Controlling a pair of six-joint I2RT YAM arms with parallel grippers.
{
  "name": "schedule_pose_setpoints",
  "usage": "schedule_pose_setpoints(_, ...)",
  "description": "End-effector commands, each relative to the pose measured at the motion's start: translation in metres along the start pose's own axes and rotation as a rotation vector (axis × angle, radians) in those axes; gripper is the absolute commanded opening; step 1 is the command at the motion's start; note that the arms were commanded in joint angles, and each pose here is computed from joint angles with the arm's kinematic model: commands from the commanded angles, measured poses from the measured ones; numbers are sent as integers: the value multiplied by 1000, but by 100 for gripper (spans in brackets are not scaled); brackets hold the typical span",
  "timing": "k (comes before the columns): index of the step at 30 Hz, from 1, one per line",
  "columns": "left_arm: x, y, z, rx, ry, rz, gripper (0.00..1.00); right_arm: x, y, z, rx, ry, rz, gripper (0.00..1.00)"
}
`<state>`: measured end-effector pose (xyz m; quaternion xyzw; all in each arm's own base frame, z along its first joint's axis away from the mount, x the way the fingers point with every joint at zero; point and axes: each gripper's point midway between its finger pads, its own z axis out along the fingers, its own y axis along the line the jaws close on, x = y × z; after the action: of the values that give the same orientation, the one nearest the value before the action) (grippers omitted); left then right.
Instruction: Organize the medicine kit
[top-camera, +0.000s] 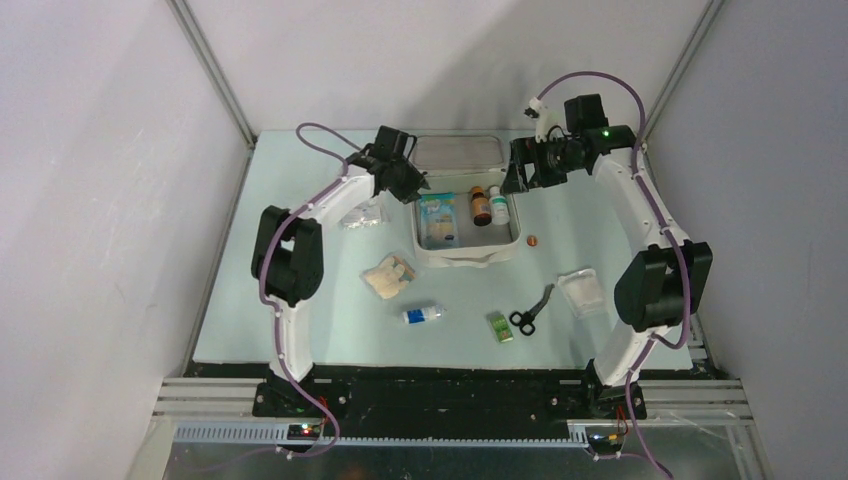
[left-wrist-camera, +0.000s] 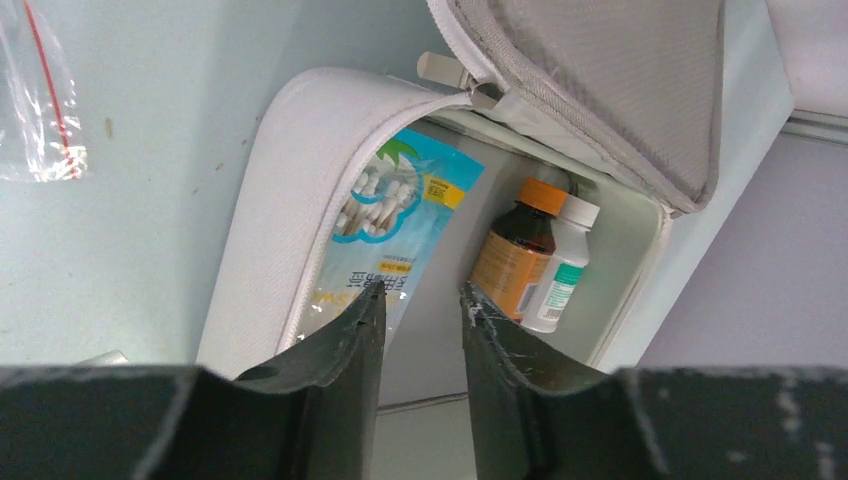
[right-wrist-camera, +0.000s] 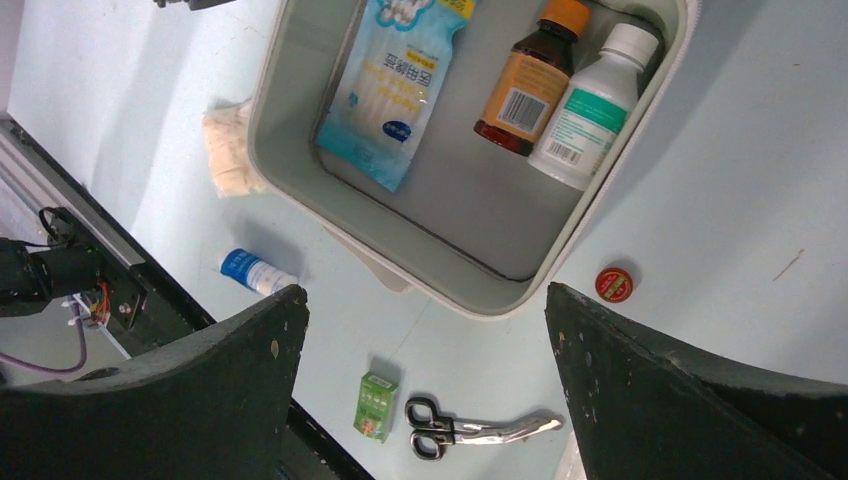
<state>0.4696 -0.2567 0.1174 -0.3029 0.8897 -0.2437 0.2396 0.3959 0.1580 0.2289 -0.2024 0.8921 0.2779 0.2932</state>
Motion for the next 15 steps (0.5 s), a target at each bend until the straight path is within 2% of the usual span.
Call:
schedule_pose_setpoints(1, -27, -20, -21, 54, -86, 40, 42, -8, 11, 3, -41, -22, -9, 93)
schedule_pose_setpoints(3, -34, -33, -33, 105, -103, 81, 45, -9, 9, 4, -42, -20, -5, 93)
schedule_pose_setpoints(5, -44, -57, -53, 202, -129, 185, 47, -8, 8, 2, -41, -17, -14, 93)
schedule_pose_setpoints(9, -71, -89, -105, 353, -215, 460, 49, 3, -10, -18, 40, -23, -3, 94)
schedule_pose_setpoints(12, -93, -80, -138, 362, -300, 672, 52, 33, -37, -43, 146, -5, 30, 96)
schedule_pose_setpoints(15, -102, -64, -163, 358, -347, 804, 53, 74, -64, -67, 251, 59, 36, 95)
